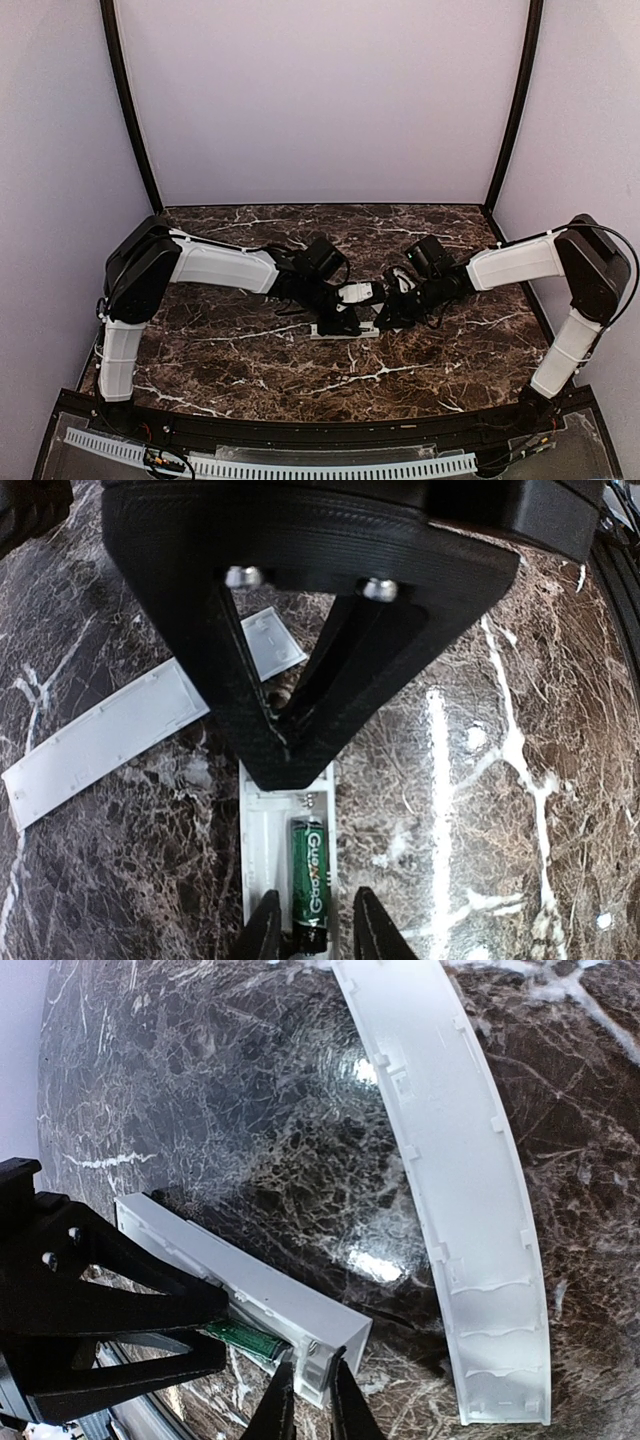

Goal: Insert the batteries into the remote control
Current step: Place the battery in the battery compartment, then hold the remote control without batteries at the center of the board.

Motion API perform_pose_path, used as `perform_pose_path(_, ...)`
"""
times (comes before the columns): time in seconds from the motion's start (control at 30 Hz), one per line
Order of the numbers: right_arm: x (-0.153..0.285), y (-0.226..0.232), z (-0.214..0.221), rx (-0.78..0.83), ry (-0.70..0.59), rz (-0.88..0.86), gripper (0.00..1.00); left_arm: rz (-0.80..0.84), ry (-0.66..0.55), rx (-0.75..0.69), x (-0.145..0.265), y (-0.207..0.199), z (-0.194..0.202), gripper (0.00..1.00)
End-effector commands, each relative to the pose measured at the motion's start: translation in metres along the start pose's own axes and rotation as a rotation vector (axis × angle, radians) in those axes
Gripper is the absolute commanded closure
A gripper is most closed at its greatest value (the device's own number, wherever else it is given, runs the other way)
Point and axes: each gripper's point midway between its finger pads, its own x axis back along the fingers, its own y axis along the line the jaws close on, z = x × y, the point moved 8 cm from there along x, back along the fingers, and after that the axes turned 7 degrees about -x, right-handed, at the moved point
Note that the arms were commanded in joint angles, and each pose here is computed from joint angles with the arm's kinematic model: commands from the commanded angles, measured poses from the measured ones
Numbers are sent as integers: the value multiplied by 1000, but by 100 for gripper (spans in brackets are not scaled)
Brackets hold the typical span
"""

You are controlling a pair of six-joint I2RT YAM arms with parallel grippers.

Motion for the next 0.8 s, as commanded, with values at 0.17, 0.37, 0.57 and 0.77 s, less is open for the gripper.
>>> perform_pose_path(0.17, 8, 7, -7, 25, -27, 5, 88, 42, 44, 13, 0, -4, -1, 64)
perform_pose_path(0.37, 9, 7, -8, 33, -32, 22, 87, 40, 41, 7, 5, -3, -6, 54)
perform_pose_path(0.57, 12, 8, -9, 38, -37, 31, 87, 36, 30, -4, 10, -4, -9, 47)
perform_pose_path(0.77, 19, 12, -11, 53, -50, 44, 85, -2, -35, -23, 31, -5, -18, 34)
